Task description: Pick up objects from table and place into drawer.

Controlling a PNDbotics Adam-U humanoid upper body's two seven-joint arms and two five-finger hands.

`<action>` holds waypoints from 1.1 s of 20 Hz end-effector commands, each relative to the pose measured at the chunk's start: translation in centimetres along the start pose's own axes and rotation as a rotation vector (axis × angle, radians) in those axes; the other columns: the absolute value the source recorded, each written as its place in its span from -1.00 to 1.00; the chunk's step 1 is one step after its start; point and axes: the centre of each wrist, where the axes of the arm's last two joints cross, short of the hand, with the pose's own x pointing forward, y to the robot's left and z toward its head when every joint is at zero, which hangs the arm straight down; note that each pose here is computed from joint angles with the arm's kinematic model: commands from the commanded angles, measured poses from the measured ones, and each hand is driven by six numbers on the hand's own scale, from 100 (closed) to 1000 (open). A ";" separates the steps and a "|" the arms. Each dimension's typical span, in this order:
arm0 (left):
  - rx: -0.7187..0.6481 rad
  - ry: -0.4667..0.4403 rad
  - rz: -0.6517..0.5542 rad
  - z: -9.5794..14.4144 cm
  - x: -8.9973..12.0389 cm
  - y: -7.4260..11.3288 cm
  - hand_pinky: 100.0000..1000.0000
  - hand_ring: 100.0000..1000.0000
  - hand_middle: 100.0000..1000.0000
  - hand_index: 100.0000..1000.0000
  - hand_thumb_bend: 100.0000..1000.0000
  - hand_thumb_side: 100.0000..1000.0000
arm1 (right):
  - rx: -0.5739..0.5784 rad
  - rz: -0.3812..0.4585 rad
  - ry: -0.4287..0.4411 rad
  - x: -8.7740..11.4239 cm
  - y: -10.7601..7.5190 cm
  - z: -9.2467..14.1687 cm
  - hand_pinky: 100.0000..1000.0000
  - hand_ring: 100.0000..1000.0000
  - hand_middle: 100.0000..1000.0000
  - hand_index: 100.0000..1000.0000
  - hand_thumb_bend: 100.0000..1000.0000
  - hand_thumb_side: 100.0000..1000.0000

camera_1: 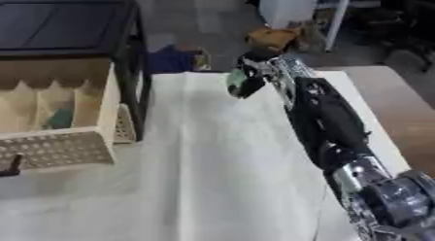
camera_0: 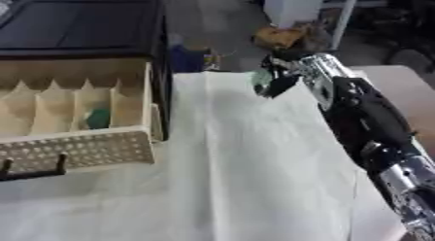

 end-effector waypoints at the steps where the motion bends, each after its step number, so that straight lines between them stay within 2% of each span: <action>1: -0.005 -0.014 -0.025 -0.4 0.8 0.6 -1.00 -1.00 -1.00 0.33 -0.85 0.90 | -0.062 0.033 -0.029 0.6 -2.9 0.4 -0.70 -0.04 -0.03 0.21 -1.00 -0.19; 7: -0.007 -0.005 -0.023 -0.4 0.9 0.7 -1.00 -1.00 -1.00 0.33 -0.85 0.89 | -0.110 0.055 -0.095 2.2 -5.0 0.5 -0.73 -0.06 -0.06 0.18 -1.00 -0.13; 8: -0.008 -0.004 -0.023 -0.4 0.9 0.7 -1.00 -1.00 -1.00 0.33 -0.84 0.89 | -0.120 0.057 -0.106 2.5 -5.4 0.5 -0.73 -0.06 -0.06 0.18 -1.00 -0.05; 9: -0.008 -0.003 -0.023 -0.4 0.9 0.7 -1.00 -1.00 -1.00 0.32 -0.86 0.89 | -0.126 0.058 -0.115 2.7 -5.7 0.5 -0.74 -0.06 -0.06 0.18 -1.00 -0.12; 11: -0.011 0.000 -0.022 -0.4 0.9 0.7 -1.00 -1.00 -1.00 0.32 -0.86 0.88 | -0.139 0.059 -0.137 3.4 -6.3 0.6 -0.74 -0.06 -0.07 0.18 -1.00 -0.11; 12: -0.013 0.001 -0.022 -0.4 0.9 0.7 -1.00 -1.00 -1.00 0.32 -0.86 0.88 | -0.144 0.059 -0.149 3.7 -6.6 0.6 -0.74 -0.06 -0.07 0.18 -1.00 0.08; 13: -0.014 0.002 -0.021 -0.4 0.9 0.7 -1.00 -1.00 -1.00 0.32 -0.86 0.88 | -0.148 0.059 -0.160 4.0 -6.9 0.6 -0.74 -0.06 -0.07 0.18 -1.00 -0.10; 22: -0.024 0.019 -0.016 -0.4 0.9 0.7 -1.00 -1.00 -1.00 0.32 -0.86 0.87 | -0.176 0.062 -0.242 6.6 -9.1 0.6 -0.75 -0.07 -0.07 0.18 -1.00 -0.04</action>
